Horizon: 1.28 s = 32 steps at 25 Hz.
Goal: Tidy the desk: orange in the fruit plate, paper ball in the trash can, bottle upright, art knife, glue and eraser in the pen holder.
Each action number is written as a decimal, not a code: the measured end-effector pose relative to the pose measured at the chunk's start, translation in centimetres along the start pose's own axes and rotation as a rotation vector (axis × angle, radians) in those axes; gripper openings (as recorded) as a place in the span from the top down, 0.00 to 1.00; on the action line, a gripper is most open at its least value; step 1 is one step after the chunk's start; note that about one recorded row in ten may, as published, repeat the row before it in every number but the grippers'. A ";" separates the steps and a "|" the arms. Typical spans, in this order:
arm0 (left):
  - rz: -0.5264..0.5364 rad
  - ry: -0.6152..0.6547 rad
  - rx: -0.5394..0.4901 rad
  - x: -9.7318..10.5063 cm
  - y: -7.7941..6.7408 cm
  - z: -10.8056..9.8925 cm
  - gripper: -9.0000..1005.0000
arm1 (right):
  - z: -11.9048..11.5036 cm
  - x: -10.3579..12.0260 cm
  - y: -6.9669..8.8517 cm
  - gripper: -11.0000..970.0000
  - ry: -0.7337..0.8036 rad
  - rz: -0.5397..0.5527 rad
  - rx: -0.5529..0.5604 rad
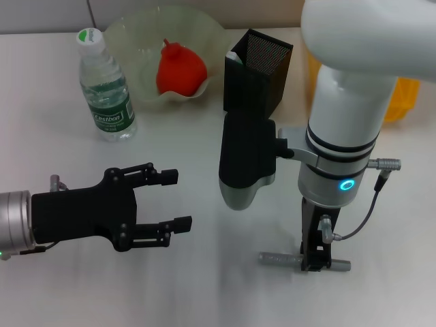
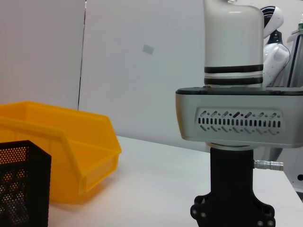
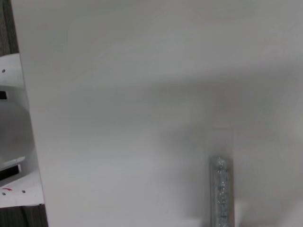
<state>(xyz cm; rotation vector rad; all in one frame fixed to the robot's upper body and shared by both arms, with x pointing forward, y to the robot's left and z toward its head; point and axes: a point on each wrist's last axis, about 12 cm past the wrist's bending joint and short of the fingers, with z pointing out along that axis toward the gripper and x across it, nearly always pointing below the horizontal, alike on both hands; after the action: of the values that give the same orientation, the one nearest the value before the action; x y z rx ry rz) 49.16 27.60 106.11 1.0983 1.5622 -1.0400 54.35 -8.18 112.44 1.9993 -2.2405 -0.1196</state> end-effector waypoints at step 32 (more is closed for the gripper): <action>0.002 -0.005 -0.015 -0.1 0.2 -0.2 0.20 | -5.0 4.6 -2.8 0.85 -0.328 0.084 0.023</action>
<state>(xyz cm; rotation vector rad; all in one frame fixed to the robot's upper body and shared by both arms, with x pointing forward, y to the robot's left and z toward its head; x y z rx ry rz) 49.29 27.83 106.20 1.0860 1.5619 -1.0275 57.37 -12.87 117.16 2.0174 -2.5244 -0.4444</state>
